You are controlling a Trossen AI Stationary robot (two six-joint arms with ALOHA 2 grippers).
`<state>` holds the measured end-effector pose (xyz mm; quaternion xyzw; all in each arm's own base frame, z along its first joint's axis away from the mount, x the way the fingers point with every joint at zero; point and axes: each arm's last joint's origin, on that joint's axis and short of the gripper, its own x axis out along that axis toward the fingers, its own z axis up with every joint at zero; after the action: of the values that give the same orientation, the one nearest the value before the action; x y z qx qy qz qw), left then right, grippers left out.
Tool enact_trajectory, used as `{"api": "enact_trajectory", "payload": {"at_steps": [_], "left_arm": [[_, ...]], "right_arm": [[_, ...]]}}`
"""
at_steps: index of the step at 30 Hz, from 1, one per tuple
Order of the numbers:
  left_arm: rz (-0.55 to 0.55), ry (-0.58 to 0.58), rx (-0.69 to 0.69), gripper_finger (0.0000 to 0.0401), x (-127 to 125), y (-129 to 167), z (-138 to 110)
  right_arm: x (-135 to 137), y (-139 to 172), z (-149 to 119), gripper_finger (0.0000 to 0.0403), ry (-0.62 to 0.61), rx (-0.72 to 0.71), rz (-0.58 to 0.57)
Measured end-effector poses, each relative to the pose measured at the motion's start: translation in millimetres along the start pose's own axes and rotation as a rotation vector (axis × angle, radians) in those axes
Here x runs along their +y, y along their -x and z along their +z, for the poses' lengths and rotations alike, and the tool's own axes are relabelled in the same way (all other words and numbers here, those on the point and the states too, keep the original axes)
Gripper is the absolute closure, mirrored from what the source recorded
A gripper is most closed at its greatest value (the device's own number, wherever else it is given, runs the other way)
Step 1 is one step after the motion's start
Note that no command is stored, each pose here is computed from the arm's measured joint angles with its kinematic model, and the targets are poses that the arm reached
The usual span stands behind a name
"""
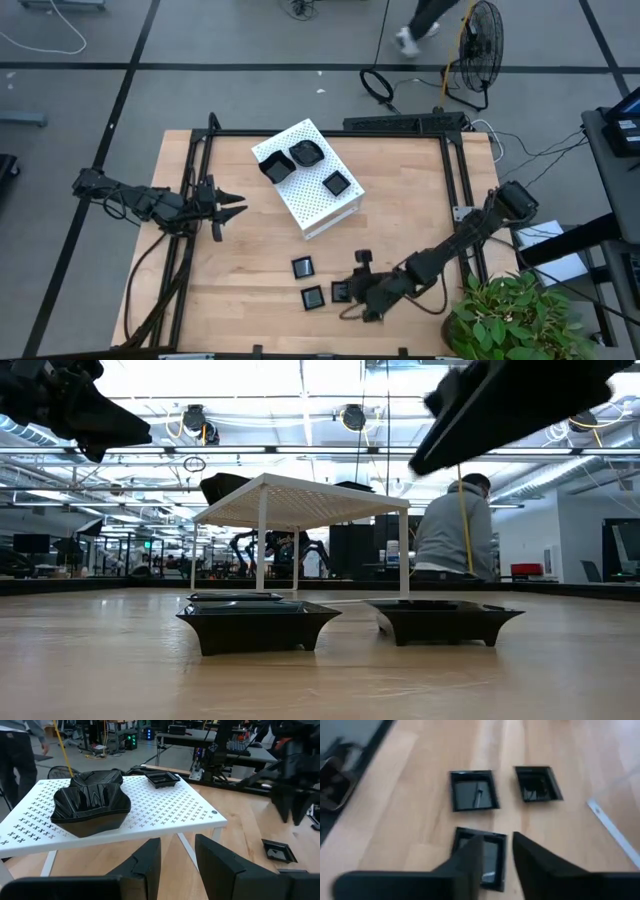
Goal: Pick & Place Mini shaped plates
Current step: Stack the square plate on top of the stacked square plates on the shelf
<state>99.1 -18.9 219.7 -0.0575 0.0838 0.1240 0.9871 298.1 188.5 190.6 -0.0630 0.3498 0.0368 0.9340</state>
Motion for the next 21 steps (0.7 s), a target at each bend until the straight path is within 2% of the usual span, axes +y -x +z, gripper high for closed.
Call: {"api": "enact_trajectory", "payload": {"at_steps": [4, 7, 14, 21], "left_arm": [[0.0, 0.0, 0.0, 0.0279, 0, 0, 0], [0.0, 0.0, 0.0, 0.0279, 0, 0, 0], [0.0, 0.0, 0.0, 0.0279, 0, 0, 0], [0.0, 0.0, 0.001, 0.0279, 0, 0, 0]], "right_arm": [[-15, -14, -10, 0.0242, -0.103, 0.028, 0.035], [-22, -28, -28, 0.0222, -0.145, 0.052, 0.064], [-33, -36, -55, 0.0234, -0.201, 0.052, 0.046], [-33, -36, -62, 0.0247, -0.239, -0.006, 0.092]]}}
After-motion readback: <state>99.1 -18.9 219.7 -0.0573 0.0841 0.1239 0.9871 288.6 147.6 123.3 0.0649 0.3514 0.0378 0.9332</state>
